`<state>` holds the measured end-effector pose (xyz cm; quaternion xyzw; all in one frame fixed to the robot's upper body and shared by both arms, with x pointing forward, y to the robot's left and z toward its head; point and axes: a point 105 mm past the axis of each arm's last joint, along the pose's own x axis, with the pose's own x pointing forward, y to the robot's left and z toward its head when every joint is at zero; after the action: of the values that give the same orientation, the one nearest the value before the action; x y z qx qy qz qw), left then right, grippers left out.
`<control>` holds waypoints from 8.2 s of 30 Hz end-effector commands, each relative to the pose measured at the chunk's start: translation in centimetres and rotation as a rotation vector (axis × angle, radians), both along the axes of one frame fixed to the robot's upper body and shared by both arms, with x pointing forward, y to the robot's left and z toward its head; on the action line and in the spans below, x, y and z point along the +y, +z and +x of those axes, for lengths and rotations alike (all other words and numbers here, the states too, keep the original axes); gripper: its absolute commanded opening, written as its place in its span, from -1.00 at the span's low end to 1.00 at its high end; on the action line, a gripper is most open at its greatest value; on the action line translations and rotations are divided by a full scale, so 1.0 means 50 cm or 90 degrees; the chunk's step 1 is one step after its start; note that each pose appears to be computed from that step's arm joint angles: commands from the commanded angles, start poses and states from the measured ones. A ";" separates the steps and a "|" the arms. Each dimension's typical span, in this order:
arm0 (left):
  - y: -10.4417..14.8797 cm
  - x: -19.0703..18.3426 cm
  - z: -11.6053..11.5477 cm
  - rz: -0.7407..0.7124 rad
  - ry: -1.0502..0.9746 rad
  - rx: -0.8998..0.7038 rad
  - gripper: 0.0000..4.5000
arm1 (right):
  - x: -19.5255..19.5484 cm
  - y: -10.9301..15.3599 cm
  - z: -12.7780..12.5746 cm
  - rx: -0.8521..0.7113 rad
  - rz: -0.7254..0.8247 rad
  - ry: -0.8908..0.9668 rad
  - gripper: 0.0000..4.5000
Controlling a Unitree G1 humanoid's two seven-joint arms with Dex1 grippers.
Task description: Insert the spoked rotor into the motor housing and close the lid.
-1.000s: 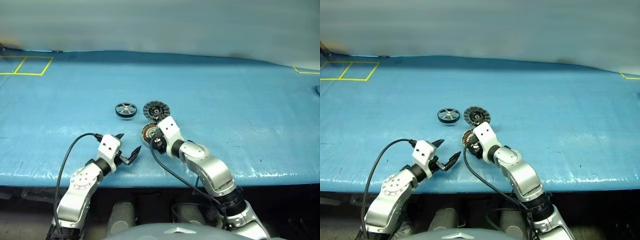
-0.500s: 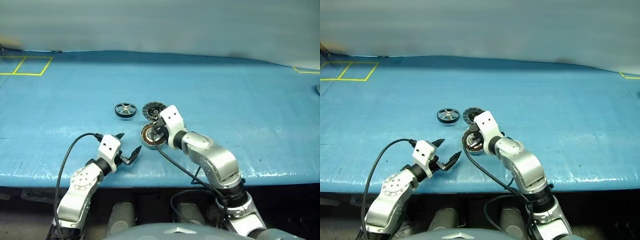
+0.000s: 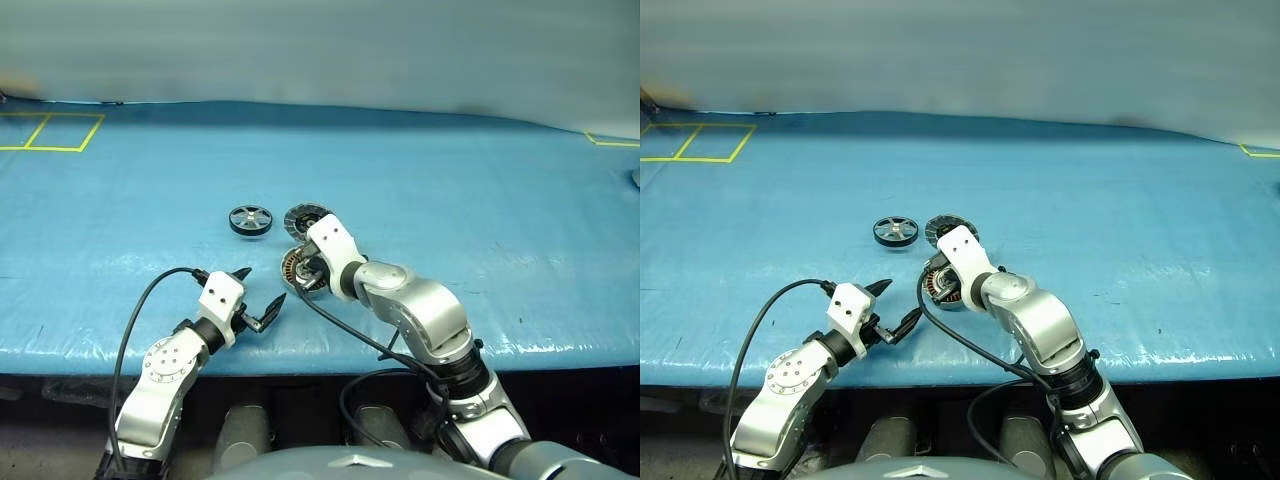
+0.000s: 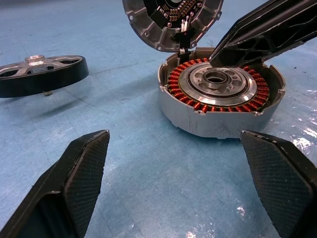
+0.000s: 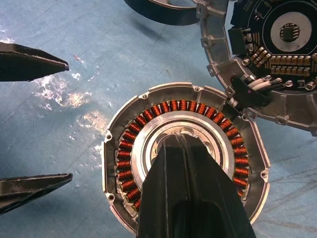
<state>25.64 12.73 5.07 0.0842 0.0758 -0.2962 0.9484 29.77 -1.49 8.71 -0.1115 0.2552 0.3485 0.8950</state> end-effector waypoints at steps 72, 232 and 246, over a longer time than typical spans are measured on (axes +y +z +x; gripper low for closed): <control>0.004 -0.005 -0.001 -0.009 0.007 -0.013 1.00 | -0.007 -0.002 -0.002 -0.013 -0.051 0.022 -0.99; 0.017 0.000 0.013 -0.013 0.013 -0.023 1.00 | -0.032 0.068 -0.004 -0.041 0.079 0.043 -0.99; 0.022 0.000 0.019 -0.008 0.005 -0.028 1.00 | -0.004 0.003 0.003 -0.016 0.100 0.012 -0.99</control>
<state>26.46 12.59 5.81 0.0803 0.0603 -0.2916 0.9513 29.51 -1.75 8.12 -0.0438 0.2394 0.3772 0.8936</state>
